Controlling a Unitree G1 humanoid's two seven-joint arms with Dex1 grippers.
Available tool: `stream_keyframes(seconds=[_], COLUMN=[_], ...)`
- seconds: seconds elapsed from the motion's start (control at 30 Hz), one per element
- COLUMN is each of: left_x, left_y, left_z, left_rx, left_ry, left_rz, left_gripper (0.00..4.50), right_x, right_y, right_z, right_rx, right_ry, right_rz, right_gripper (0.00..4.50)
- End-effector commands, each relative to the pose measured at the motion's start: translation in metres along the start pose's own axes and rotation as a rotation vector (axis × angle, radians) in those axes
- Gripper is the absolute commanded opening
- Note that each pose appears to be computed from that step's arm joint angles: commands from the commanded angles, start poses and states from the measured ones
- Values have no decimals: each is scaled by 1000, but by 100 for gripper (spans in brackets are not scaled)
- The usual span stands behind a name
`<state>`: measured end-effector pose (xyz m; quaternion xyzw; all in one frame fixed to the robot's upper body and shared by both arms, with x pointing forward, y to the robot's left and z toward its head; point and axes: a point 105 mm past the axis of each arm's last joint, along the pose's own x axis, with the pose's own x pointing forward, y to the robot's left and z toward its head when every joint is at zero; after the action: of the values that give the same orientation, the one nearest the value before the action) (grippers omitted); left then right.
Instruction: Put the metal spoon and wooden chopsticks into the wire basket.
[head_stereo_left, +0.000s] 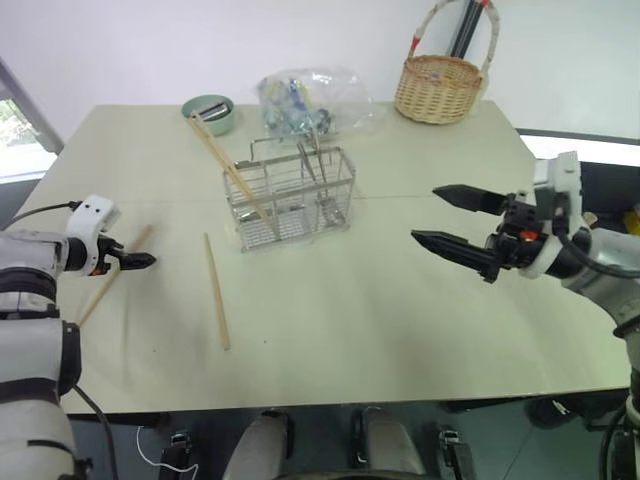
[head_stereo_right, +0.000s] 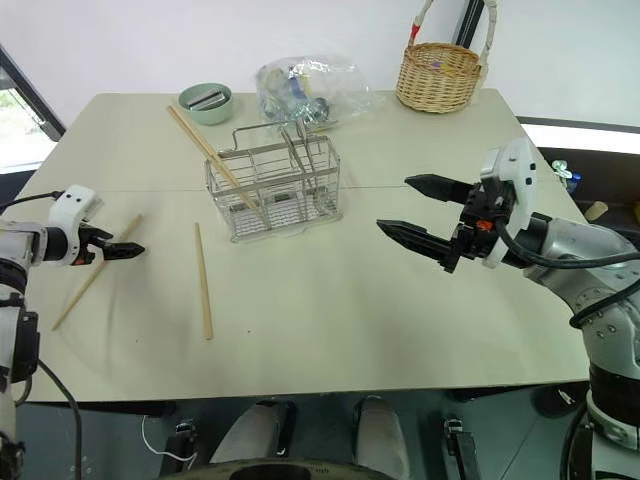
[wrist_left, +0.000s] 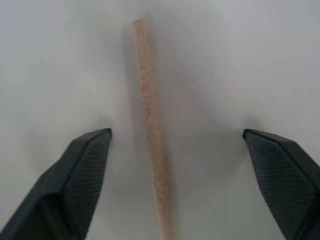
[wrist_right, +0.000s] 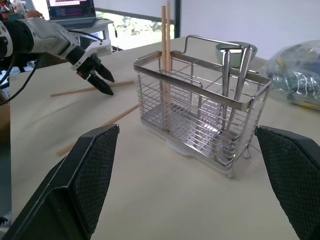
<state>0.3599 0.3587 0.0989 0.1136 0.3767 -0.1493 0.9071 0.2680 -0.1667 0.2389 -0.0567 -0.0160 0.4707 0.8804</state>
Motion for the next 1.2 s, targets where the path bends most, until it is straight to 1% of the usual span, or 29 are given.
stream_keyframes(seconds=[0.03, 0.07, 0.1, 0.2, 0.23, 0.37, 0.5, 0.57, 0.63, 0.77, 0.8, 0.87, 0.9, 0.93, 1.0, 1.07, 1.13, 1.2], left_x=[5, 6, 6, 5, 5, 2, -6, -13, -24, -54, -66, -98, -112, -129, -156, -181, -194, -197], left_y=[0, 0, 0, 1, 2, 6, 14, 20, 24, 30, 30, 29, 27, 24, 11, -16, -39, -60], left_z=[-24, -23, -22, -21, -21, -15, -2, 13, 36, 90, 106, 142, 155, 171, 196, 223, 242, 258], left_rx=[-13, -16, -18, -19, -21, -37, -86, -98, -107, -105, -104, -148, -188, -263, -394, -410, -411, -397], left_ry=[110, 107, 105, 102, 99, 69, -11, -92, -211, -502, -591, -813, -903, -1019, -1192, -1331, -1406, -1425], left_rz=[18, 20, 21, 34, 37, 55, 97, 117, 126, 163, 175, 191, 183, 152, 55, -38, -106, -165], left_gripper=[267, 225, 161, 9, 3, 3, 3, 3, 3, 3, 3, 3, 3, 3, 3, 3, 3, 3], right_x=[-4, -5, -5, -6, -6, -4, -1, -1, -1, -1, -1, 0, 0, 1, 2, 3, 5, 5], right_y=[2, 2, 2, -1, -1, -2, -1, -2, -2, -4, -4, -5, -5, -5, -4, -4, -4, -3], right_z=[13, 13, 14, 14, 14, 12, 11, 10, 9, 10, 10, 10, 10, 9, 9, 9, 9, 7], right_rx=[-45, -45, -44, -40, -37, -32, -33, -36, -46, -41, -40, -38, -37, -36, -34, -30, -28, -27], right_ry=[-23, -23, -24, -28, -29, -33, -40, -39, -28, -35, -37, -38, -38, -38, -40, -46, -50, -52], right_rz=[-6, -8, -10, -18, -20, -24, -19, -19, -17, -19, -20, -22, -23, -22, -21, -21, -23, -25], right_gripper=[450, 450, 450, 450, 450, 450, 450, 450, 450, 450, 450, 450, 450, 450, 450, 450, 450, 450])
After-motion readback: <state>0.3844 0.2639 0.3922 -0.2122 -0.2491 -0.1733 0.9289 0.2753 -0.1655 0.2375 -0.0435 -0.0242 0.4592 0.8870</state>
